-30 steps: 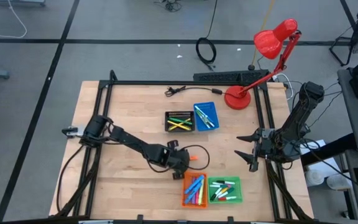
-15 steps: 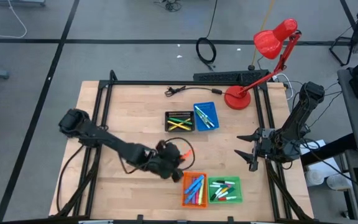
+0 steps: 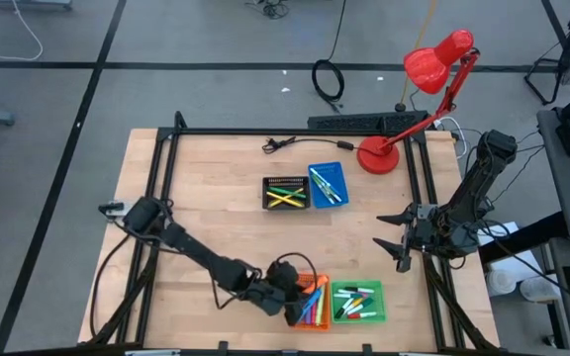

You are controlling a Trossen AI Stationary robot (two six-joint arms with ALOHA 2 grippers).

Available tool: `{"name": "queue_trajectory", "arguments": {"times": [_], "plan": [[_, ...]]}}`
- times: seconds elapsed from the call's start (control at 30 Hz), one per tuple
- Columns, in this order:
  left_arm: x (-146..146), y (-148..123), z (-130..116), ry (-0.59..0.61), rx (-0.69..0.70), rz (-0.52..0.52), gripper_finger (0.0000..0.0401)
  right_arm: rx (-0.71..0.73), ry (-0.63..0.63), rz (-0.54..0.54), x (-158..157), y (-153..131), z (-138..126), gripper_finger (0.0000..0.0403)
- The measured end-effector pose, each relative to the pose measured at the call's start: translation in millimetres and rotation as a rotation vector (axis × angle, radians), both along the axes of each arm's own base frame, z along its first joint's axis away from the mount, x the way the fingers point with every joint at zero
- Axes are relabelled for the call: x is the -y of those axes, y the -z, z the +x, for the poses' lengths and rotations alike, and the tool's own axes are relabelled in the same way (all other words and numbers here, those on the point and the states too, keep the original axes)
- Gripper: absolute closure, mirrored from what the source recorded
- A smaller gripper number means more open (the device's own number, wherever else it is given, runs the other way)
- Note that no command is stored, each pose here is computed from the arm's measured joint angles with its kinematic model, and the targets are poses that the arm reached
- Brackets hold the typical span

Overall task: Pick & Place Markers
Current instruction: Put the orange highlighter pen into the orange bin, then return to Home Position

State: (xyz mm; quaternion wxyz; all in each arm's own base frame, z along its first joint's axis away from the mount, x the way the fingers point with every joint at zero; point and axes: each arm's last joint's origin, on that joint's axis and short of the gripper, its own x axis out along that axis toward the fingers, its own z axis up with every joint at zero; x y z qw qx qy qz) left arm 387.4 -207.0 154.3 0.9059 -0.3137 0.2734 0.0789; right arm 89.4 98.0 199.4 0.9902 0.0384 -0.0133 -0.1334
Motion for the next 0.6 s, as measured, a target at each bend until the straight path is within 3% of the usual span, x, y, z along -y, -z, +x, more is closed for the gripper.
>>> {"name": "queue_trajectory", "arguments": {"times": [0.1,0.27,0.4,0.6], "plan": [[-1,5,1,0.017,-0.025,-0.03,0.0333,-0.001,0.0,-0.003,0,0,0,0.0124],[-1,-3,1,0.11,-0.036,-0.076,0.0242,-0.001,-0.004,-0.003,0,0,0,0.0124],[-4,-20,1,0.215,-0.019,-0.121,0.0178,-0.001,-0.004,-0.003,0,0,0,0.0124],[-9,-68,-12,0.465,0.069,-0.032,0.0123,0.004,-0.004,0.004,0,-1,0,0.0124]]}}
